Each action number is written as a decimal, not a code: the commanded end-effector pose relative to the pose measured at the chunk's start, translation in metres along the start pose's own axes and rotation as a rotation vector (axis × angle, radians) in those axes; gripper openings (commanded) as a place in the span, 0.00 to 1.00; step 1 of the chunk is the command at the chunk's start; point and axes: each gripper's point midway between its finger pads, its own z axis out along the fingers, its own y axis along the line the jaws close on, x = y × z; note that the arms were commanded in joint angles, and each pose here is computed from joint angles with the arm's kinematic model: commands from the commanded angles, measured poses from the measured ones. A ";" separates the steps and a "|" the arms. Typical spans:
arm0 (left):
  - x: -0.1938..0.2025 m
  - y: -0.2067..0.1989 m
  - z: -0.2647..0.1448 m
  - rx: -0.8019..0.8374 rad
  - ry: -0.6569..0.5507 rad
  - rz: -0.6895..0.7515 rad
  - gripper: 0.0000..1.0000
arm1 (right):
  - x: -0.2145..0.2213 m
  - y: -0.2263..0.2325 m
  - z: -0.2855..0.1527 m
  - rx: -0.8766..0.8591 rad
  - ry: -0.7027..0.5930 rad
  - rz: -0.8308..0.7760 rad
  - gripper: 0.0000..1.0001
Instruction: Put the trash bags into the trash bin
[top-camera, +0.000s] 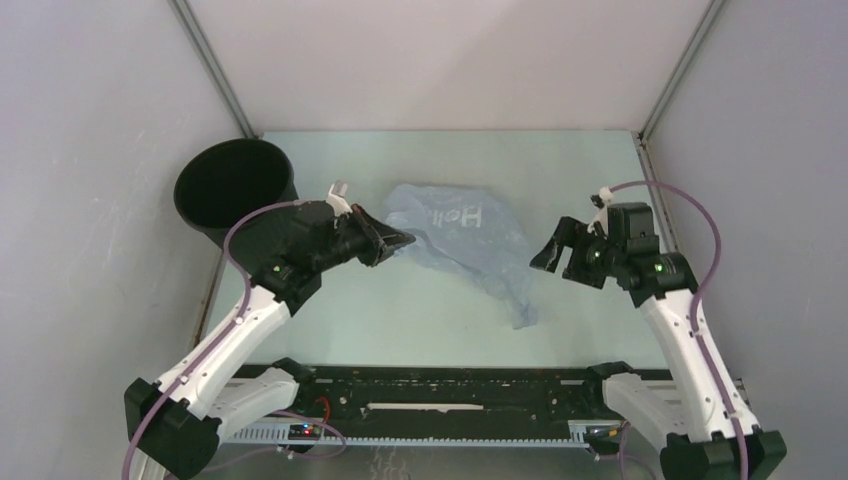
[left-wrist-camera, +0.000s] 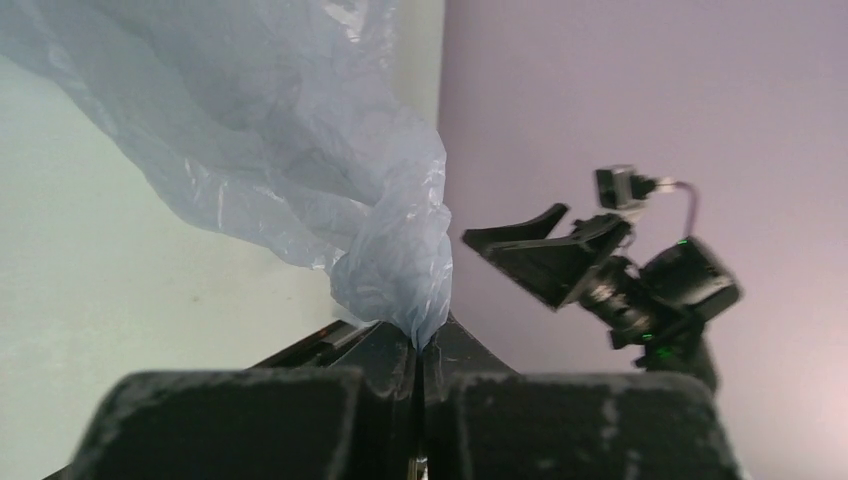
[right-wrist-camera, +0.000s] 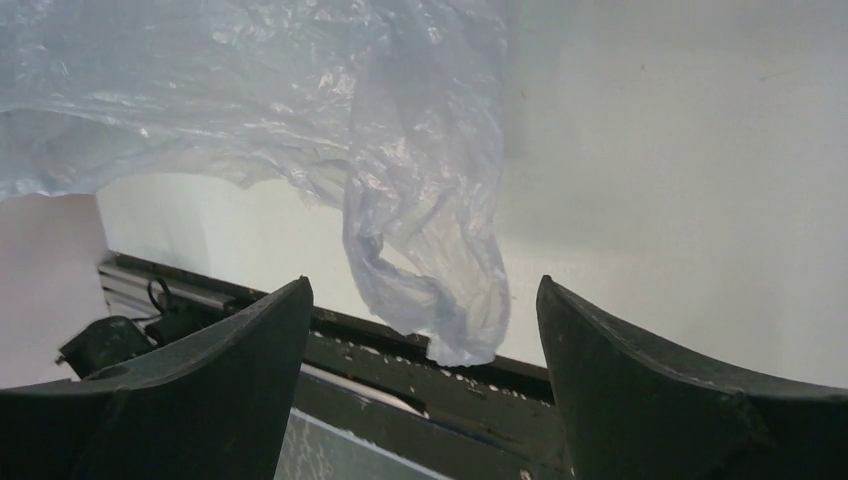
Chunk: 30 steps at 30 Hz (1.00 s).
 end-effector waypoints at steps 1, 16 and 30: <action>-0.001 -0.033 -0.003 0.119 0.024 -0.045 0.00 | 0.017 0.014 0.003 -0.118 -0.066 0.069 0.92; 0.002 -0.023 0.004 0.065 0.054 -0.080 0.00 | 0.062 -0.024 0.034 0.295 -0.105 -0.148 0.99; -0.007 -0.035 0.005 0.093 0.020 -0.071 0.00 | 0.038 -0.021 0.058 0.300 -0.289 -0.272 0.84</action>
